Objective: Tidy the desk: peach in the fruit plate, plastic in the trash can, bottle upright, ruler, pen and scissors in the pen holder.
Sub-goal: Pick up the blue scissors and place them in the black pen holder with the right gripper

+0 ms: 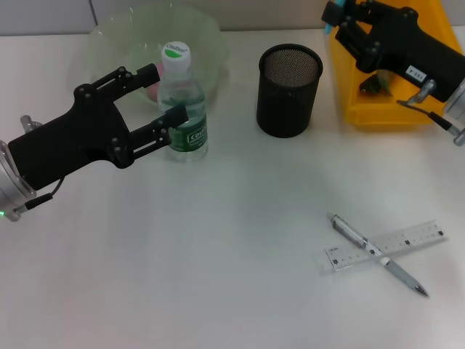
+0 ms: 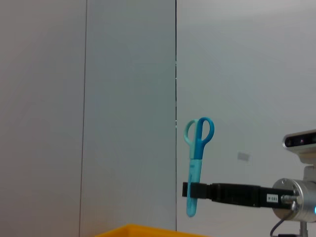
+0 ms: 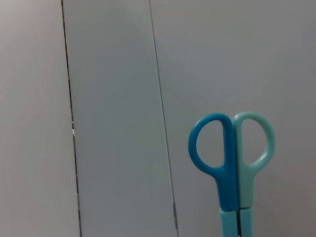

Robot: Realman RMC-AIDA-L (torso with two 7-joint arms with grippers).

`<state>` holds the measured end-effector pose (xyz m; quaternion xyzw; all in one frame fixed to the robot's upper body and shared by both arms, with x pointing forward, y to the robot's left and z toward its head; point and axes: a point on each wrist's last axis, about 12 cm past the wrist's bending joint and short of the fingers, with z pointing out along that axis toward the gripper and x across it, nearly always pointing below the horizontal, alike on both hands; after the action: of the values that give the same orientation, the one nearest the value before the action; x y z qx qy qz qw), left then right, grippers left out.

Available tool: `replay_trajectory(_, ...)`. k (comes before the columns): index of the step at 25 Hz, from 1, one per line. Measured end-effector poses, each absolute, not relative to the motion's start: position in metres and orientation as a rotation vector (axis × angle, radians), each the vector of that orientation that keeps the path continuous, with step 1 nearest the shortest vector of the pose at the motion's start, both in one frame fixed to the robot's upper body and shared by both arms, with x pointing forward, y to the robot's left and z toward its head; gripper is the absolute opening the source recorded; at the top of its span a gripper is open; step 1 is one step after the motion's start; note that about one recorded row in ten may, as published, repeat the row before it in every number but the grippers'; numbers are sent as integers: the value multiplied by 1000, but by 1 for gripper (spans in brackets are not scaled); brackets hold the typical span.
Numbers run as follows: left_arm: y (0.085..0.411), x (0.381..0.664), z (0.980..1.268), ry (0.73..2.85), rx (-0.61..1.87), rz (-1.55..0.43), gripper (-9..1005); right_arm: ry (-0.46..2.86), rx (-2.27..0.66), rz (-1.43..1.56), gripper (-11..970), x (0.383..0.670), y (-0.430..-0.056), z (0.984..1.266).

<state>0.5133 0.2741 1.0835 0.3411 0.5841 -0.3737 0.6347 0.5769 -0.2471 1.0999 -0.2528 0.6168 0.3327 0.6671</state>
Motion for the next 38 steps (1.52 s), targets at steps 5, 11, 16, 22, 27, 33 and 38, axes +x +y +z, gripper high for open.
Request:
replay_trajectory(5, 274, 513, 1083, 1337, 780, -854, 726, 1368, -640, 655, 209, 574, -240, 1089)
replay_trajectory(11, 272, 516, 1084, 1338, 783, -850, 726, 1427, -635, 585, 215, 579, -239, 1077)
replay_trajectory(16, 272, 518, 1084, 1341, 784, -845, 726, 1445, -626, 580, 220, 581, -236, 1075)
replay_trajectory(22, 268, 524, 1088, 1327, 799, -847, 726, 1504, -611, 563, 226, 589, -229, 1070)
replay_trajectory(27, 264, 528, 1088, 1334, 801, -846, 726, 1534, -610, 557, 231, 594, -224, 1068)
replay_trajectory(33, 262, 531, 1088, 1338, 802, -843, 726, 1551, -606, 571, 237, 595, -221, 1066)
replay_trajectory(38, 260, 534, 1091, 1329, 810, -845, 726, 1558, -605, 575, 243, 595, -221, 1066)
